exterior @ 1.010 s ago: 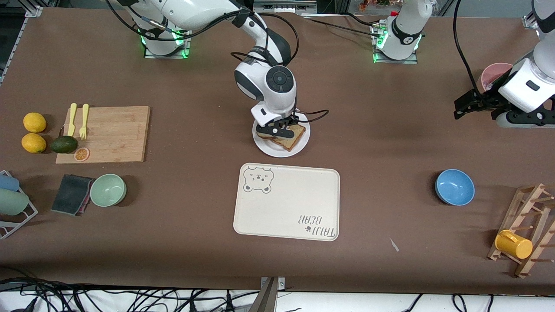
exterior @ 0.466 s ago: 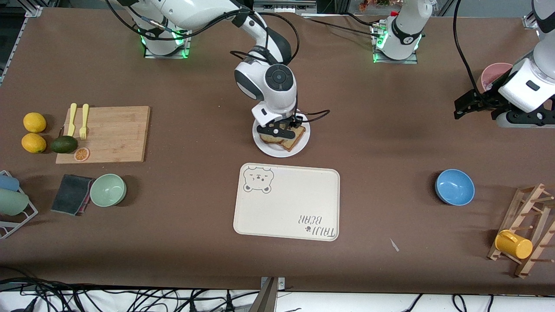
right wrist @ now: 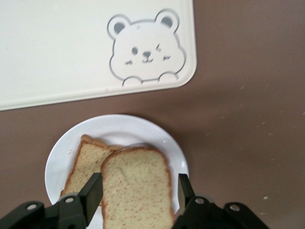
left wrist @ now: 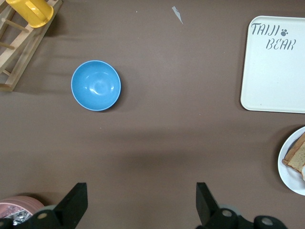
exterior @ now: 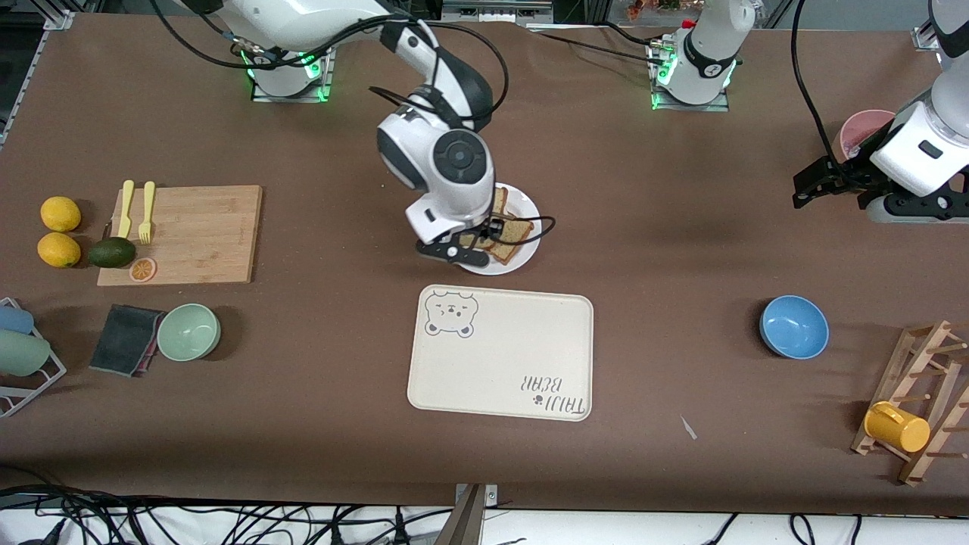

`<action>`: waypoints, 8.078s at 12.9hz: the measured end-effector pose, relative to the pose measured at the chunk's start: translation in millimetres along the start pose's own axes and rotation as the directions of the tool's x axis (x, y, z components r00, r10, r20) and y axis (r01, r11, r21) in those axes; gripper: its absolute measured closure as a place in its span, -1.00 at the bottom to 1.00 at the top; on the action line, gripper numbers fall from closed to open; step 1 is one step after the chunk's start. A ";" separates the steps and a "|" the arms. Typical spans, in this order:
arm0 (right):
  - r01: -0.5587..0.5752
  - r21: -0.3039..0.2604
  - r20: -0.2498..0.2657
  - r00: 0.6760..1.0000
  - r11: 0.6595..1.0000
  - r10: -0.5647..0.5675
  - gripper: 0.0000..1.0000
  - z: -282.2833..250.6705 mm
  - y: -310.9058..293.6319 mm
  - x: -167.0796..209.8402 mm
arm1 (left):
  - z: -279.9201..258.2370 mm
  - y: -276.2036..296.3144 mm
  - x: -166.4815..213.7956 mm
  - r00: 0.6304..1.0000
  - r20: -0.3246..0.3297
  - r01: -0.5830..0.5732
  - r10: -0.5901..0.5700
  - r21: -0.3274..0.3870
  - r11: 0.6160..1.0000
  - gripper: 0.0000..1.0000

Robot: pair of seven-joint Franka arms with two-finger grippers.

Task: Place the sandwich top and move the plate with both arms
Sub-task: 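Lower the bread onto the plate's bread and open the right gripper, then withdraw the right gripper while the left gripper reaches the plate rim, then grip the white plate rim with the left gripper, then slide the plate with the left gripper onto the cream tray, then open the left gripper and release the plate rim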

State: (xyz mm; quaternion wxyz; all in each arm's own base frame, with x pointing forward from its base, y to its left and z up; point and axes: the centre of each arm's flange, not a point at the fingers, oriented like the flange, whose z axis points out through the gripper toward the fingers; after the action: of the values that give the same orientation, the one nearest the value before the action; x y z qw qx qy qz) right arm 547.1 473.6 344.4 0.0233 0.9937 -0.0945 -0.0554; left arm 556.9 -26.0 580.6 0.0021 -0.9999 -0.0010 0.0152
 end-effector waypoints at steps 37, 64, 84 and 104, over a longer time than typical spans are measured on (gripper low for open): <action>0.162 0.072 -0.023 0.987 0.984 -0.161 -1.00 -235.1 439.4 77.9 | 414.6 282.6 14.7 0.893 0.196 -0.176 0.406 -0.678 0.714 -0.24; 0.168 0.060 -0.041 0.985 0.984 -0.166 -1.00 -232.6 437.3 83.2 | 364.1 176.3 80.3 0.913 0.008 -0.209 0.408 -0.851 0.482 0.91; 0.169 0.058 -0.038 0.985 0.984 -0.167 -1.00 -228.9 436.3 85.9 | 438.1 241.5 150.6 0.994 -0.051 -0.096 0.098 -0.846 0.524 0.90; 0.168 0.041 -0.046 0.985 0.985 -0.166 -1.00 -225.6 437.1 90.3 | 306.1 166.3 166.9 0.909 0.040 -0.392 0.415 -0.258 0.883 -1.00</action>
State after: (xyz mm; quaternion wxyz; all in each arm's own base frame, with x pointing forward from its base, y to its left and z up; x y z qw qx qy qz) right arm 580.1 35.7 583.7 -0.0015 0.9994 -0.0116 -0.0340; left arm 714.7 -190.8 268.8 -0.1244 -0.9687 0.2054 0.0623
